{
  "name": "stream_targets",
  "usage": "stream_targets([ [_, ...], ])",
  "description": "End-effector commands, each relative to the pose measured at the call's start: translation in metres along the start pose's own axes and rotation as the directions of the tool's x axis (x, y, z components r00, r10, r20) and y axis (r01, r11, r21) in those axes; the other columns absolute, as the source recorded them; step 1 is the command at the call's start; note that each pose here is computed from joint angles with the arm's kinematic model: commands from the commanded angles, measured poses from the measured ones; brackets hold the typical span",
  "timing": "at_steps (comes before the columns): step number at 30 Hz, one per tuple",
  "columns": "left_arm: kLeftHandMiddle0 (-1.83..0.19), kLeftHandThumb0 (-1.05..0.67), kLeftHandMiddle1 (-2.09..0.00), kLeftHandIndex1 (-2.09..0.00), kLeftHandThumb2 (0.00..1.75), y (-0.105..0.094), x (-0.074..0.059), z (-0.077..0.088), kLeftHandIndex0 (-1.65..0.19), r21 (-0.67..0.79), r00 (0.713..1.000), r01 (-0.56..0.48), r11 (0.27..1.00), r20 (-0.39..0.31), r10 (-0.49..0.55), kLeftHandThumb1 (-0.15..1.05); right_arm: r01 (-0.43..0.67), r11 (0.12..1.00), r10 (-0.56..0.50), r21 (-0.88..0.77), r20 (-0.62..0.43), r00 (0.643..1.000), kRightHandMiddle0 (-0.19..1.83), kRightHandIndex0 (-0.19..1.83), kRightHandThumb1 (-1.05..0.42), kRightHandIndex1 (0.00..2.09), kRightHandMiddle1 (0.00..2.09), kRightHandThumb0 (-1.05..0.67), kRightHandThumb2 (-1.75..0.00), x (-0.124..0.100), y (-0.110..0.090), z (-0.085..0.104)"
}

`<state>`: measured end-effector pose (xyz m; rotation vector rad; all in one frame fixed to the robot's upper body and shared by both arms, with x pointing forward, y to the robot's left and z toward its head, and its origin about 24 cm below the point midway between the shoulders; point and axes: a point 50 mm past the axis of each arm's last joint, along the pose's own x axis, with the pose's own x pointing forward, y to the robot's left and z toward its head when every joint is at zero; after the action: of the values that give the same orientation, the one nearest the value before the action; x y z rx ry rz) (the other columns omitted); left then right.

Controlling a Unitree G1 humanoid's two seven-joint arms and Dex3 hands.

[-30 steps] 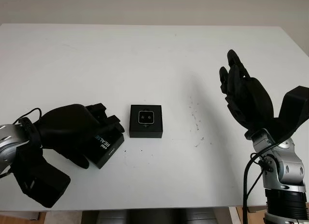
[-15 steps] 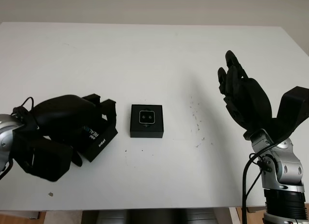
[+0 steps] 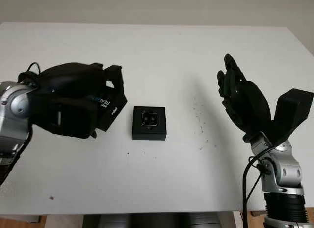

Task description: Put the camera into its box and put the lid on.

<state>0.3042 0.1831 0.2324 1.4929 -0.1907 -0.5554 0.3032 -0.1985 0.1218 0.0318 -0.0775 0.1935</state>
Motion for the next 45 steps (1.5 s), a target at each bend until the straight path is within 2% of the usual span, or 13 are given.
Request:
stream_targets([
  [1,-0.78,-0.25,-2.09,-2.09,0.16,0.006,0.005,0.007,-0.48,0.012,1.0,0.001,1.0,0.012,-0.001,1.05,-0.004,1.0,0.004,-0.002,0.023,1.0,-0.19,-0.19,-1.05,0.0,0.0,-0.66,-0.73,0.001,0.001,0.003],
  [6,-0.73,-0.24,-2.09,-2.09,0.16,0.009,0.015,0.015,-0.37,-0.045,0.999,0.051,0.998,0.008,-0.05,1.05,0.0,1.0,0.001,-0.01,0.023,1.0,-0.18,-0.19,-1.05,0.0,0.02,-0.67,-0.71,0.001,0.002,0.002],
  [10,-0.79,-0.24,-2.09,-2.09,0.2,0.015,0.025,0.02,-0.44,-0.121,0.995,0.095,0.988,0.001,-0.095,1.05,0.004,1.0,-0.004,-0.018,0.018,1.0,-0.16,-0.18,-1.05,0.02,0.03,-0.65,-0.71,0.0,0.002,0.001],
  [12,-0.66,-0.27,-2.09,-2.07,0.22,0.018,0.029,0.022,-0.35,-0.164,0.992,0.118,0.979,-0.017,-0.122,1.05,0.004,1.0,-0.004,-0.019,0.015,1.0,-0.17,-0.18,-1.05,0.02,0.04,-0.65,-0.7,0.0,0.003,0.001],
  [16,-0.67,-0.27,-2.09,-2.02,0.22,0.021,0.036,0.025,-0.29,-0.236,0.99,0.135,0.962,-0.007,-0.14,1.05,-0.006,1.0,0.006,-0.016,0.019,1.0,-0.18,-0.19,-1.05,0.02,0.04,-0.64,-0.72,0.0,0.004,0.0],
  [18,-0.51,-0.29,-1.99,-1.95,0.22,0.022,0.039,0.026,-0.29,-0.252,0.989,0.139,0.958,-0.014,-0.147,1.05,-0.012,1.0,0.012,-0.012,0.019,1.0,-0.19,-0.19,-1.05,0.0,0.03,-0.63,-0.73,0.001,0.005,0.0],
  [21,-0.5,-0.3,-1.98,-1.95,0.21,0.021,0.044,0.029,-0.34,-0.296,0.988,0.14,0.945,-0.014,-0.151,1.05,-0.019,1.0,0.019,-0.013,0.017,1.0,-0.19,-0.19,-1.05,0.0,0.01,-0.63,-0.73,0.001,0.006,0.0],
  [25,-0.46,-0.32,-2.04,-2.04,0.24,0.02,0.049,0.032,-0.28,-0.322,0.986,0.148,0.935,-0.025,-0.165,1.05,-0.021,1.0,0.022,-0.011,0.012,1.0,-0.19,-0.19,-1.05,0.0,0.0,-0.63,-0.73,0.001,0.007,-0.001],
  [30,-0.52,-0.31,-2.09,-2.09,0.27,0.016,0.053,0.035,-0.35,-0.328,0.98,0.164,0.931,-0.056,-0.192,1.05,-0.022,1.0,0.022,-0.009,0.013,1.0,-0.19,-0.19,-1.05,0.0,0.0,-0.62,-0.73,0.0,0.009,-0.002],
  [35,-0.36,-0.3,-2.09,-2.01,0.33,0.01,0.056,0.037,-0.16,-0.421,0.977,0.175,0.89,-0.039,-0.21,1.05,-0.013,1.0,0.013,-0.006,0.015,1.0,-0.19,-0.19,-1.05,0.0,0.01,-0.63,-0.72,0.0,0.01,-0.003],
  [40,-0.39,-0.33,-2.09,-2.09,0.39,0.003,0.055,0.043,-0.15,-0.456,0.968,0.188,0.87,-0.065,-0.243,1.05,-0.016,1.0,0.016,0.004,0.017,1.0,-0.19,-0.19,-1.05,0.0,0.0,-0.64,-0.71,0.001,0.011,-0.004],
  [42,-0.45,-0.33,-2.09,-2.09,0.39,-0.001,0.055,0.045,-0.21,-0.475,0.964,0.191,0.859,-0.076,-0.256,1.05,-0.012,1.0,0.012,0.008,0.018,1.0,-0.19,-0.19,-1.05,0.0,0.01,-0.65,-0.7,0.001,0.012,-0.004],
  [45,-0.3,-0.35,-2.09,-2.09,0.4,-0.005,0.055,0.046,-0.13,-0.508,0.959,0.194,0.839,-0.08,-0.271,1.05,-0.008,1.0,0.008,0.007,0.021,1.0,-0.19,-0.19,-1.05,0.0,0.02,-0.65,-0.69,0.002,0.014,-0.004],
])
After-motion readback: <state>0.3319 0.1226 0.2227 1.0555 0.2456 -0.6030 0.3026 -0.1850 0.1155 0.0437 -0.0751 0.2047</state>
